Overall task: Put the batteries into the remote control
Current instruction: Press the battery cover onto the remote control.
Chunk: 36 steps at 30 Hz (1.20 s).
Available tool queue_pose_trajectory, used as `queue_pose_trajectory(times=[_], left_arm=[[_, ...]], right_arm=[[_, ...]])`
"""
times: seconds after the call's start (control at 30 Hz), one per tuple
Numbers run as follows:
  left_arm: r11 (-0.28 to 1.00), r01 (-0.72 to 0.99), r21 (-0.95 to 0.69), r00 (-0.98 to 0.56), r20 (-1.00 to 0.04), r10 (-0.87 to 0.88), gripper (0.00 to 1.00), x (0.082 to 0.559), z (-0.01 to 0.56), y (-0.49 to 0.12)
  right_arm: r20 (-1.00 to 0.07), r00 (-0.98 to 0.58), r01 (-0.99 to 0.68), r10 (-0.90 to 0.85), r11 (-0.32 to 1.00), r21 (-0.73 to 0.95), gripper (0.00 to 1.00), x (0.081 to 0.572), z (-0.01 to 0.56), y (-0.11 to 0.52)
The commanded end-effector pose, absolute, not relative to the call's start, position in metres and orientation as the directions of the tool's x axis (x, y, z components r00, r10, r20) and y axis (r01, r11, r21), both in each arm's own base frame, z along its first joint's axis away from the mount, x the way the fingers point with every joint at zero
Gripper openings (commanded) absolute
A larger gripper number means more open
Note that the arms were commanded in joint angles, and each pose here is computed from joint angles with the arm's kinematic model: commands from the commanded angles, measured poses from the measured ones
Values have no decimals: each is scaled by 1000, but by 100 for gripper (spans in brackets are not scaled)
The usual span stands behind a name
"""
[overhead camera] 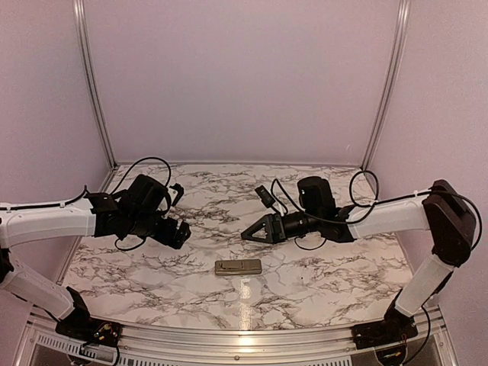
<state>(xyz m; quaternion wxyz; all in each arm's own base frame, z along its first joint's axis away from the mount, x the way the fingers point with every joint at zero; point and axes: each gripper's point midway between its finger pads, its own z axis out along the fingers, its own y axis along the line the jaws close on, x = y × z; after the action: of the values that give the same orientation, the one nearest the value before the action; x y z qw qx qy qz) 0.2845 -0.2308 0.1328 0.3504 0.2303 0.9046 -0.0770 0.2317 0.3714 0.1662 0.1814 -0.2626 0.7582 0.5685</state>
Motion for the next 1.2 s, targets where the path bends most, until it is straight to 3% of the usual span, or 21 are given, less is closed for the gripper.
queue_pose_trajectory(times=[0.0,0.23,0.33,0.7,1.17], left_arm=[[875,457,-157,-652,-728,210,99,280,141,-250],[855,447,-263,-695,-704,146,97,271,116,-259],[814,465,-348,-719,-684,119,91,265,109,-276],[756,509,-411,-753,-639,159,65,254,83,-319],[746,511,-427,-770,-613,177,56,246,69,-335]], right_arm=[[-537,-796,-597,-278,214,773,63,220,153,398],[-474,-807,-563,-353,214,798,62,209,132,429],[-443,-815,-544,-373,231,807,61,206,121,436],[-390,-835,-511,-388,284,812,61,204,96,432],[-354,-850,-494,-390,356,793,61,208,72,426]])
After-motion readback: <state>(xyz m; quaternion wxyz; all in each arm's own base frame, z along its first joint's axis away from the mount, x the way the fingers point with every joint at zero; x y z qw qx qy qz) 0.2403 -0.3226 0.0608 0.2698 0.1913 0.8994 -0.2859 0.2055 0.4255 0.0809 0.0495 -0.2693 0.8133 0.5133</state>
